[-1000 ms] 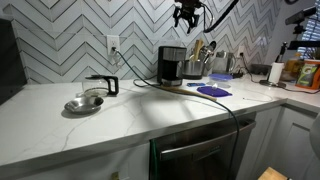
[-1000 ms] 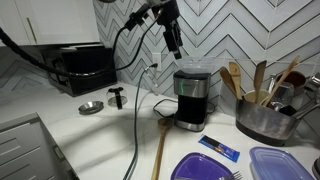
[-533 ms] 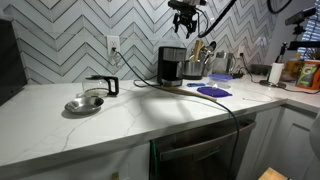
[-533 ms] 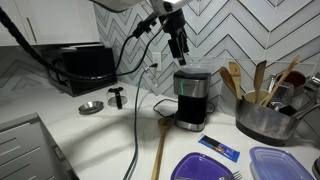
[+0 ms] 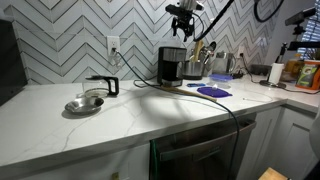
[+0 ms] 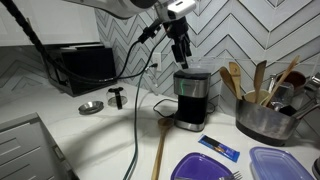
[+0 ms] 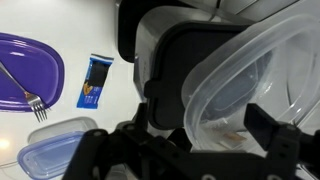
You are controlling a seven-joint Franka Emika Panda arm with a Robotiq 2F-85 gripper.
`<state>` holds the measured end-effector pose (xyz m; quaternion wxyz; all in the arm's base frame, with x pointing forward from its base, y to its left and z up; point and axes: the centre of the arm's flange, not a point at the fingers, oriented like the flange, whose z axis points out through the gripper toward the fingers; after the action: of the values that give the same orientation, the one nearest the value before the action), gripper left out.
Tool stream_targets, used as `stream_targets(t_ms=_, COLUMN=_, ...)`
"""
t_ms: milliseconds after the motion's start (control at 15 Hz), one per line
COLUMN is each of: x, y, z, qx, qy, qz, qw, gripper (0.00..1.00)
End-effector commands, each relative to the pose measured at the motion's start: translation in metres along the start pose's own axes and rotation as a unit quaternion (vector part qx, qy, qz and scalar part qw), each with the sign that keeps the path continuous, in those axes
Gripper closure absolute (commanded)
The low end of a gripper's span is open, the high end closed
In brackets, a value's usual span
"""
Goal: Remove the clear bowl from the coffee maker top and move it to the left of the metallic plate on the counter top
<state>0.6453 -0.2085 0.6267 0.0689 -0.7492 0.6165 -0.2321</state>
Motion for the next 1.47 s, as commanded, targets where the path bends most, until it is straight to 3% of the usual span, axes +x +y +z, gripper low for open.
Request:
stream_targets(t_ms=0, x=0.004, y=-0.012, z=0.008, qx=-0.013, qy=0.011, qz=0.009, qw=0.9998, gripper=0.30)
stream_targets(t_ms=200, x=0.001, y=-0.013, z=0.012, qx=-0.022, qy=0.009, qz=0.007, qw=0.9997, gripper=0.56)
stream_targets(t_ms=600, x=-0.006, y=-0.005, z=0.010, qx=-0.029, qy=0.005, qz=0.005, qw=0.9995, gripper=0.99)
stream_targets(t_ms=1067, x=-0.022, y=0.011, z=-0.025, qx=-0.004, qy=-0.004, qz=-0.011, qw=0.9999, gripper=0.98)
stream_targets(t_ms=1400, x=-0.097, y=0.030, z=-0.080, qx=0.024, qy=-0.037, qz=-0.119, qw=0.9919, gripper=0.98)
